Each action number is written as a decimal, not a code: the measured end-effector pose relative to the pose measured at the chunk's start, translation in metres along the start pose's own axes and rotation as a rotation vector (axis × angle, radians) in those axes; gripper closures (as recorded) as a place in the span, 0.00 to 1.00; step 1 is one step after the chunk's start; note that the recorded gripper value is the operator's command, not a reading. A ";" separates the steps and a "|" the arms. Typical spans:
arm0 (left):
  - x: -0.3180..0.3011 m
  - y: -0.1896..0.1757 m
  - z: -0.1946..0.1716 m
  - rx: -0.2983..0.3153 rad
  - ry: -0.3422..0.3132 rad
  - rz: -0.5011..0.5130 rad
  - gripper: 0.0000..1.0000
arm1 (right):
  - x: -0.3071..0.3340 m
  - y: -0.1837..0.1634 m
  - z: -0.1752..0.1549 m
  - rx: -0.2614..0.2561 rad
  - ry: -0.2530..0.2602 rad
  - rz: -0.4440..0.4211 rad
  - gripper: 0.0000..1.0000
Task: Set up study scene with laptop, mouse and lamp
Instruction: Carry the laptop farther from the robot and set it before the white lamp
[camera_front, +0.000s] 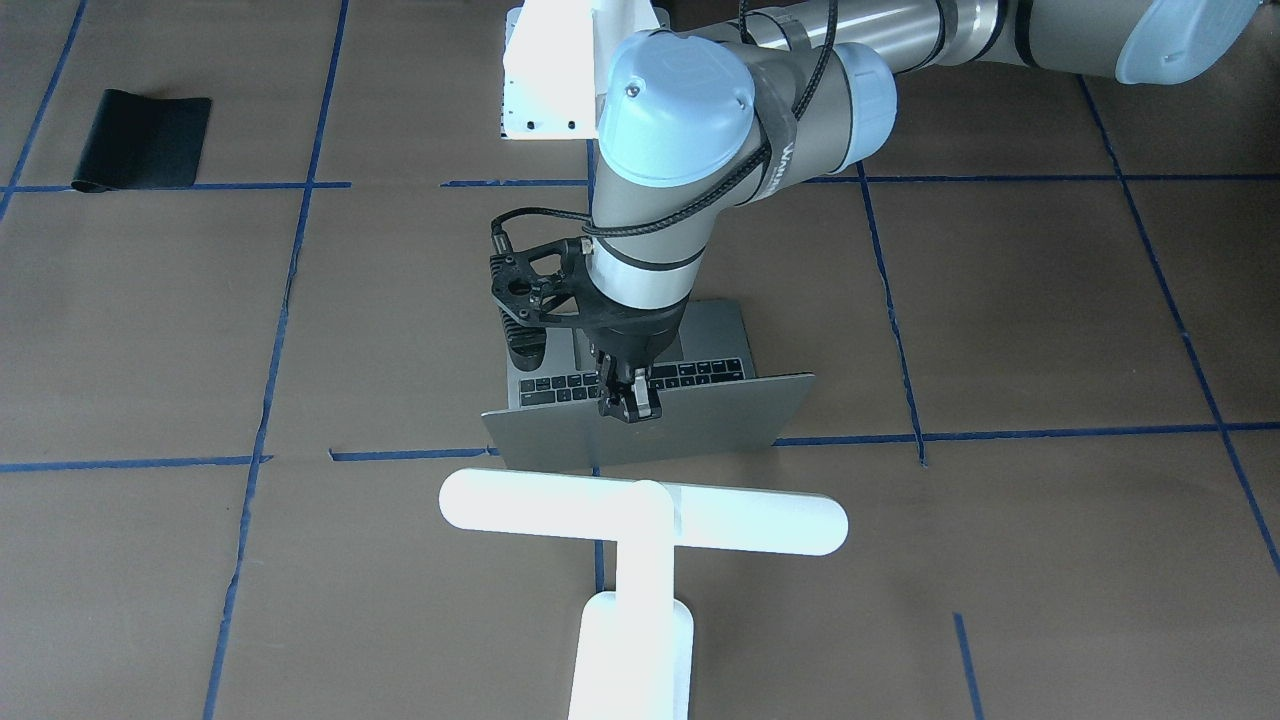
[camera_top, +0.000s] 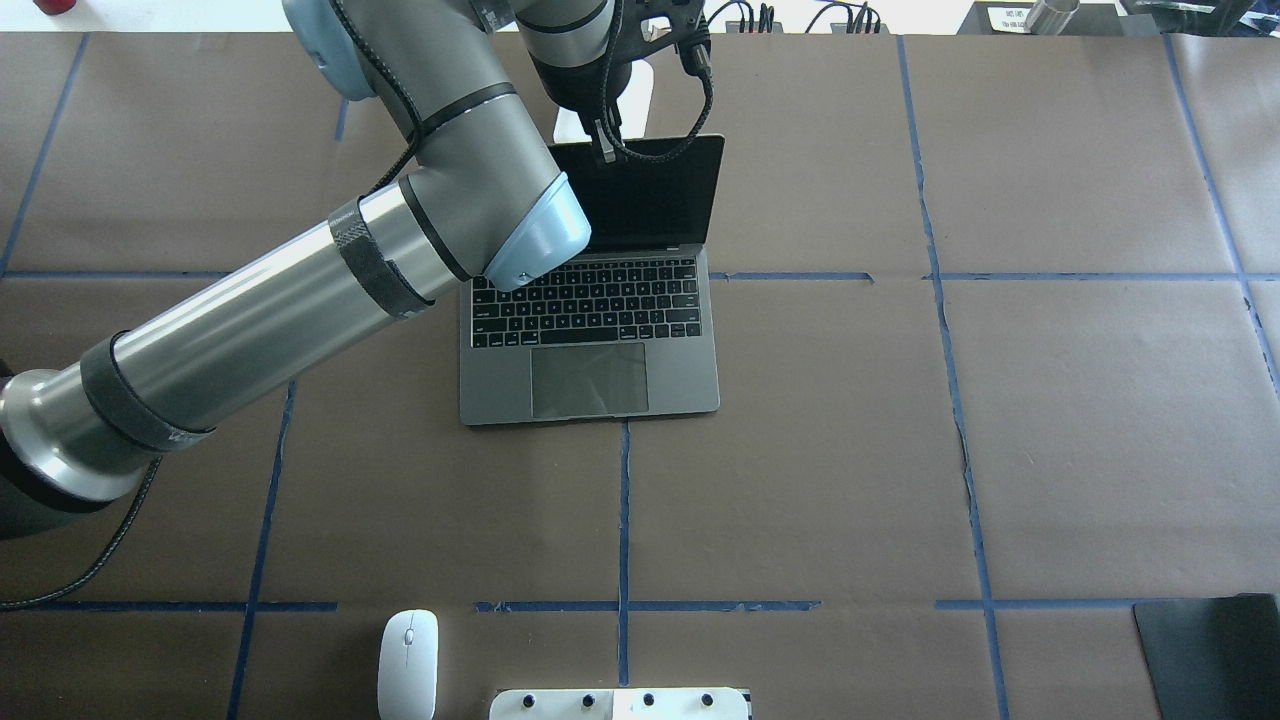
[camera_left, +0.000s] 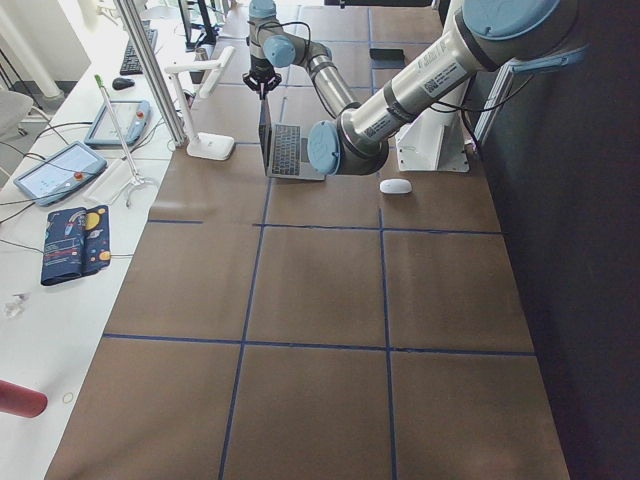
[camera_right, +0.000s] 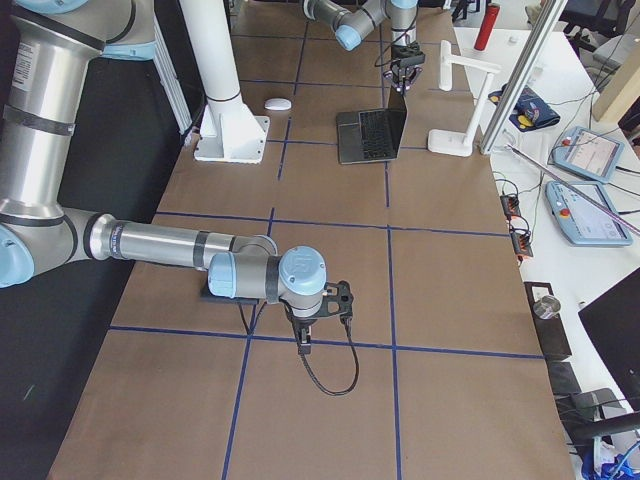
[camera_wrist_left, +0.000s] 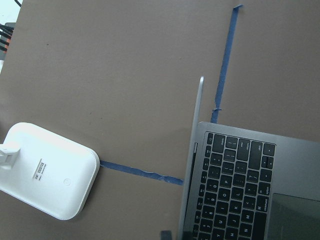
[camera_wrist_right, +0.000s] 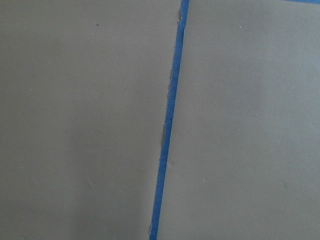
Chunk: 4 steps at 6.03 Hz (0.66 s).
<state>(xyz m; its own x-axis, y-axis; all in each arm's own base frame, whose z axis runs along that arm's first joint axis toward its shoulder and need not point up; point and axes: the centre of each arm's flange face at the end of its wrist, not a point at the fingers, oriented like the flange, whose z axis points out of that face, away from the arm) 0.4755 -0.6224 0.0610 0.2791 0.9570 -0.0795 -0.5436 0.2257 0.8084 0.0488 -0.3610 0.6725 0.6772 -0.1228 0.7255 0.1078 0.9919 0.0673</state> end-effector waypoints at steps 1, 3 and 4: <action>-0.013 0.004 0.009 0.009 -0.010 -0.014 0.83 | 0.000 0.000 0.000 0.000 0.000 -0.001 0.00; -0.025 0.003 0.016 0.027 -0.021 -0.025 0.80 | 0.000 0.000 0.000 0.001 0.001 -0.001 0.00; -0.025 -0.002 0.012 0.035 -0.024 -0.022 0.76 | 0.000 0.000 0.000 0.001 0.001 -0.002 0.00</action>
<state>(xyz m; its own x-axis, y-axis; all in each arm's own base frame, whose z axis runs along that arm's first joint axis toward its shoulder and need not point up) 0.4791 -0.6491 0.0686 0.3103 0.9469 -0.0840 -0.5094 0.2402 0.8263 0.0489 -0.3612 0.6723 0.6780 -0.1244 0.7245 0.1083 0.9917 0.0690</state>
